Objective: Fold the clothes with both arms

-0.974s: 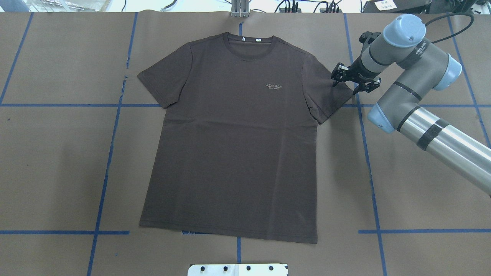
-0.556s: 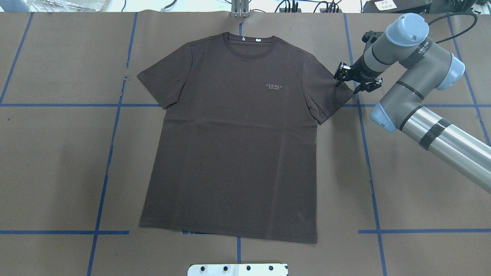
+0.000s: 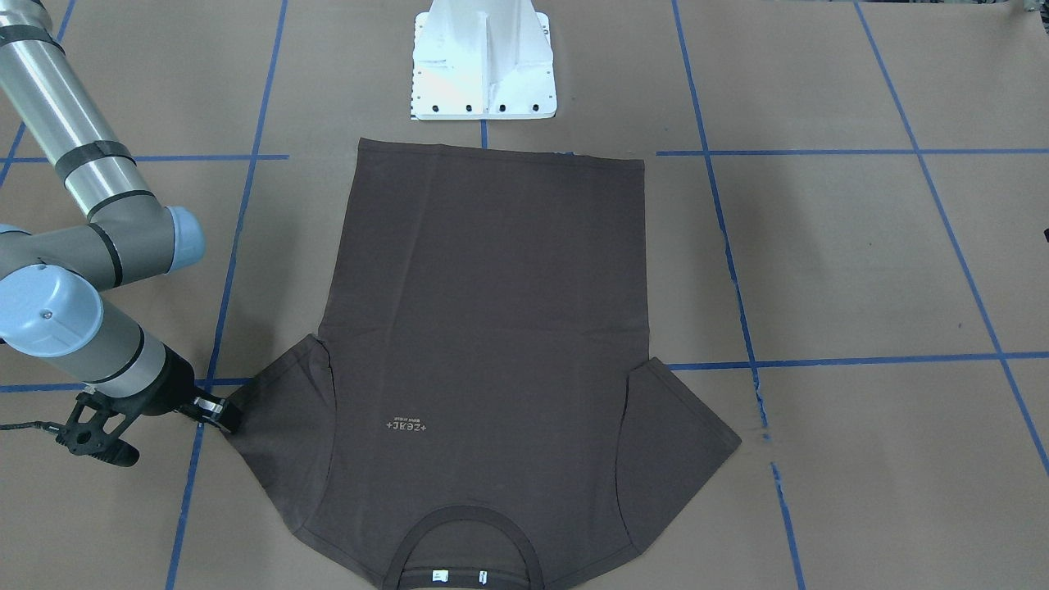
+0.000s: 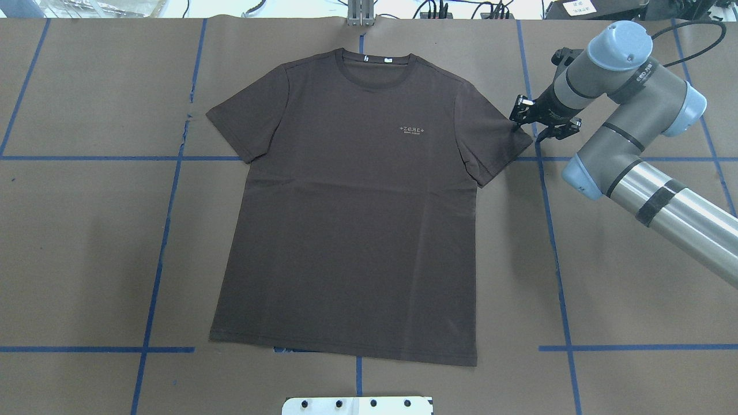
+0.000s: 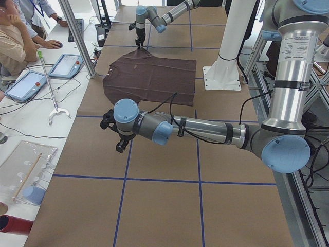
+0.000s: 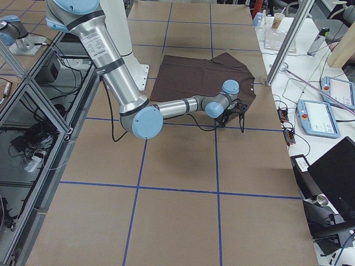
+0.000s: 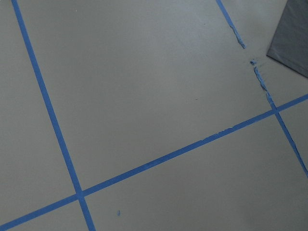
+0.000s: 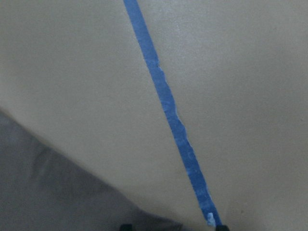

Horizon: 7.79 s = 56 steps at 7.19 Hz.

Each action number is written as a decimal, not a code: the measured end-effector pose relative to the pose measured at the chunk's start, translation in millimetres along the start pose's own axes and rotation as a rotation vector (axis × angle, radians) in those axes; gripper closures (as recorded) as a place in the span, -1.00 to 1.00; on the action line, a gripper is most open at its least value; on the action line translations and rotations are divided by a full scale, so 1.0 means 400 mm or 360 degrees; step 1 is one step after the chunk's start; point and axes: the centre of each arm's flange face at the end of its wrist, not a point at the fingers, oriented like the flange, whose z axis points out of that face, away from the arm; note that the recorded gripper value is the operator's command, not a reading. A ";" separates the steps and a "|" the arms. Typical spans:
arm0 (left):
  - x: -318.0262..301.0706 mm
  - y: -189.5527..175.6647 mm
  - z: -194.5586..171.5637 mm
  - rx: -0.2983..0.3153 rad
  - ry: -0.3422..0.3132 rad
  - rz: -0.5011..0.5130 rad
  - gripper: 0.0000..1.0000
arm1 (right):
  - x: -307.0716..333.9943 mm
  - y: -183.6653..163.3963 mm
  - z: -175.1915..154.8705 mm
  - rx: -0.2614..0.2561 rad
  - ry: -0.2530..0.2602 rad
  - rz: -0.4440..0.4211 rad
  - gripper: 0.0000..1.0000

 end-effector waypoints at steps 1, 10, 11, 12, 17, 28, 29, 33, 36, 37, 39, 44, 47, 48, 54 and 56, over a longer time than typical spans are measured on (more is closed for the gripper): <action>-0.001 0.001 0.001 -0.0001 0.0000 0.0000 -1.00 | 0.003 0.000 0.002 -0.0002 0.0003 0.0003 1.00; -0.009 0.005 0.007 -0.0010 0.0000 -0.0012 -1.00 | -0.281 0.096 -0.116 -0.0017 -0.0132 -0.0003 1.00; -0.012 0.006 0.008 -0.0012 0.0000 -0.0015 -1.00 | -0.347 0.128 -0.112 -0.0014 -0.0141 0.0018 1.00; -0.013 0.007 0.009 -0.0013 0.0000 -0.0017 -1.00 | -0.396 0.145 -0.102 -0.0006 -0.0139 0.0047 1.00; -0.007 0.004 0.005 -0.0007 0.0000 -0.0015 -1.00 | -0.519 0.174 -0.035 0.0107 -0.0080 0.0161 1.00; 0.486 -0.493 0.420 0.0081 0.0002 -0.0501 -0.93 | -0.244 0.273 -0.266 0.0112 -0.0329 0.0084 -1.00; 0.520 -0.530 0.490 0.0131 -0.0011 -0.0565 -0.90 | -0.211 0.272 -0.288 0.0092 -0.0339 0.0090 -1.00; 0.695 -0.564 0.717 0.0235 -0.0146 -0.0706 -0.63 | -0.172 0.268 -0.306 0.0086 -0.0343 0.0102 -1.00; 0.710 -0.548 0.780 0.0241 -0.0226 -0.0701 -0.43 | -0.177 0.270 -0.312 0.0091 -0.0351 0.0105 -1.00; 0.712 -0.539 0.792 0.0241 -0.0237 -0.0696 -0.39 | -0.180 0.271 -0.314 0.0092 -0.0354 0.0109 -1.00; 0.707 -0.527 0.804 0.0254 -0.0264 -0.0691 -0.25 | -0.185 0.271 -0.317 0.0092 -0.0359 0.0114 -1.00; 0.691 -0.511 0.815 0.0245 -0.0282 -0.0697 -0.14 | -0.186 0.271 -0.318 0.0090 -0.0360 0.0116 -1.00; 0.692 -0.508 0.820 0.0239 -0.0284 -0.0695 0.02 | -0.186 0.272 -0.317 0.0088 -0.0359 0.0117 -1.00; 0.693 -0.508 0.821 0.0239 -0.0284 -0.0694 0.11 | -0.186 0.271 -0.317 0.0088 -0.0358 0.0118 -1.00; 0.718 -0.519 0.821 0.0235 -0.0267 -0.0671 1.00 | -0.182 0.262 -0.323 0.0095 -0.0359 0.0125 -1.00; 0.773 -0.554 0.796 0.0224 -0.0200 -0.0661 1.00 | -0.182 0.262 -0.323 0.0095 -0.0359 0.0125 -1.00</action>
